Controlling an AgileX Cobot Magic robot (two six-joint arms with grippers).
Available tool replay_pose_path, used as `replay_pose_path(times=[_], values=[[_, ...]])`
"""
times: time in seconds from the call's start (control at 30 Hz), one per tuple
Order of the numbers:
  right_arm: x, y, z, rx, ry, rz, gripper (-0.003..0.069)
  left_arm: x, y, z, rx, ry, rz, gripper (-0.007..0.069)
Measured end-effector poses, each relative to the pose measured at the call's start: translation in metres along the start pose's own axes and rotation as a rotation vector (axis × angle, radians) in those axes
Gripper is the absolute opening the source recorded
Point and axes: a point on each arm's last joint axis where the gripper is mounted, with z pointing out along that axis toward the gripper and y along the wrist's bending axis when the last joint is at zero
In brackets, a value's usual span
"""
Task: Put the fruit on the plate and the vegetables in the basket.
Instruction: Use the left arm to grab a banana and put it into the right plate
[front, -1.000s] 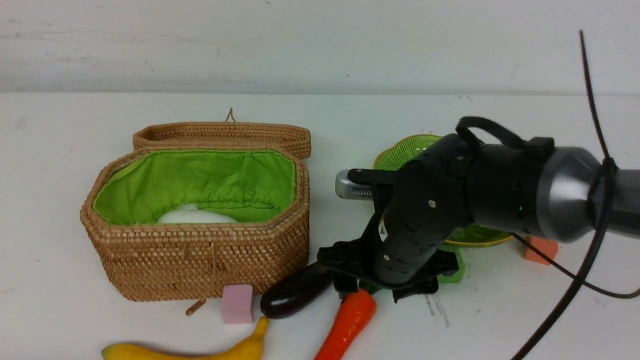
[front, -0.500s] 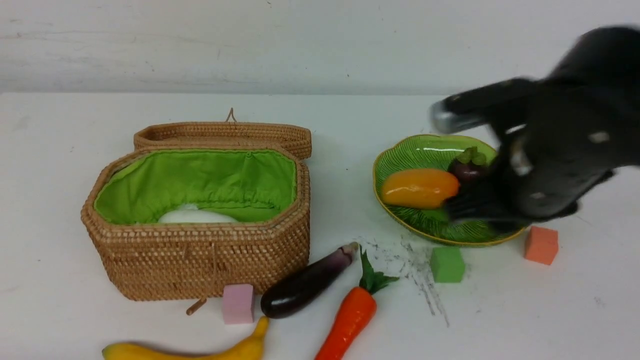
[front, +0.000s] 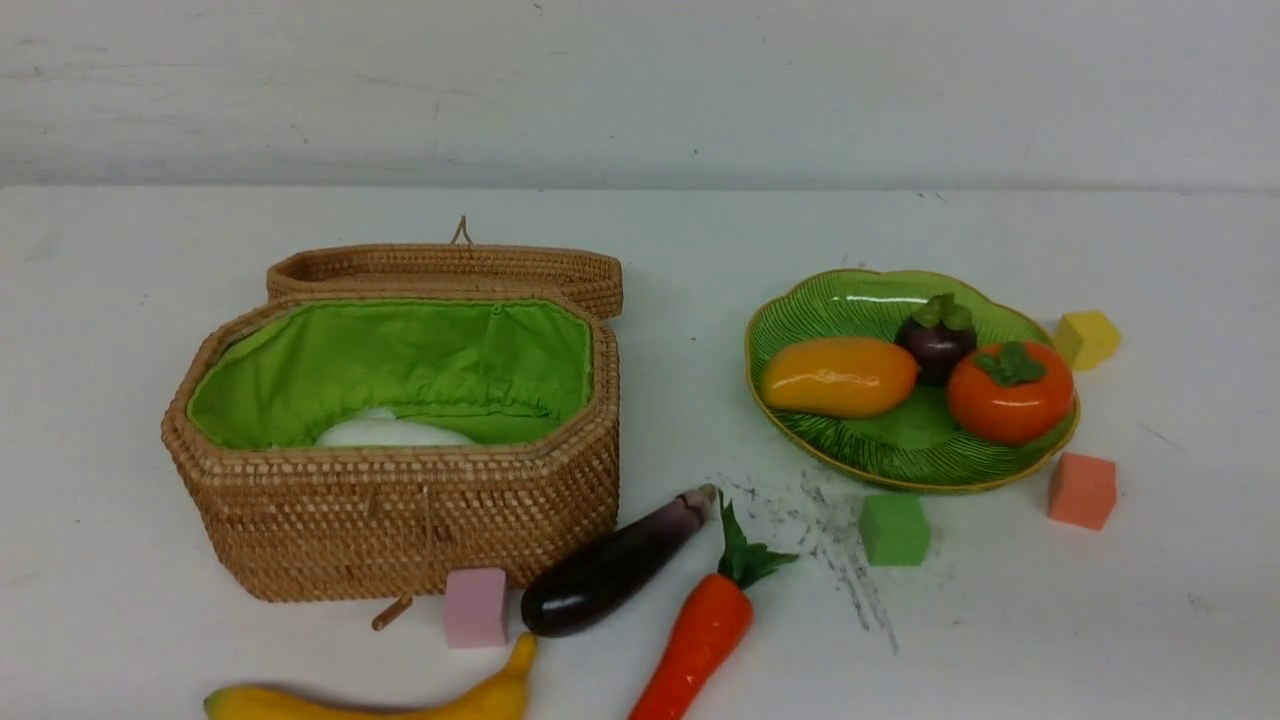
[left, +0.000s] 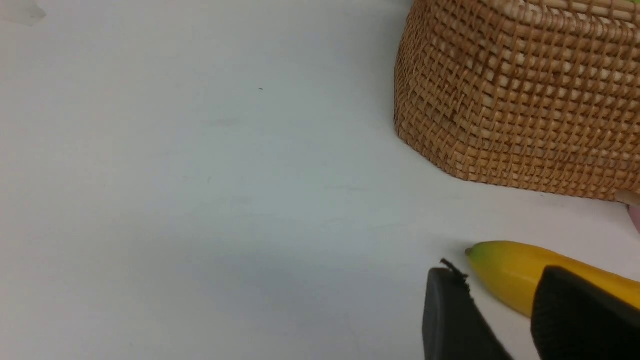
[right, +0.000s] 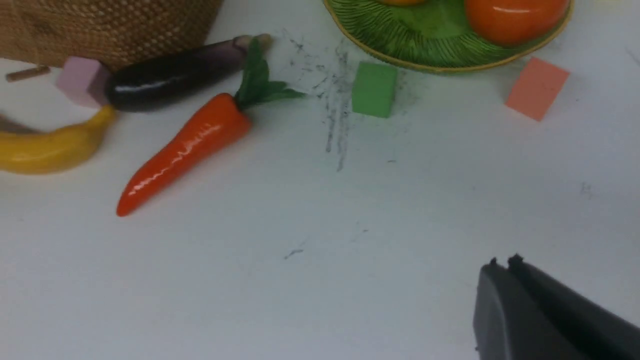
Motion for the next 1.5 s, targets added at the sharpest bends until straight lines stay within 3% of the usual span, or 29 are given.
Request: replay_pose_path(times=[0.2, 0.67, 0.87, 1.0, 1.27, 1.5], values=[[0.034, 0.000, 0.005, -0.083, -0.020, 0.058, -0.0008, 0.000, 0.000, 0.000, 0.000, 0.000, 0.000, 0.0239], [0.037, 0.001, 0.013, -0.094, -0.049, 0.065, -0.0006, 0.000, 0.000, 0.000, 0.000, 0.000, 0.000, 0.0239], [0.018, -0.011, 0.011, 0.038, -0.285, -0.050, -0.0002, 0.000, 0.000, 0.000, 0.000, 0.001, 0.000, 0.0239], [0.018, -0.019, 0.016, 0.117, -0.378, 0.031, 0.0000, 0.000, 0.000, 0.000, 0.000, 0.001, 0.000, 0.0239], [0.088, -0.048, 0.056, 0.371, -0.358, 0.258, 0.0004, 0.000, 0.000, 0.000, 0.000, 0.000, 0.001, 0.0239], [0.144, -0.055, 0.077, 0.478, -0.450, 0.301, 0.0008, 0.000, 0.000, 0.000, -0.001, 0.002, 0.001, 0.0239]])
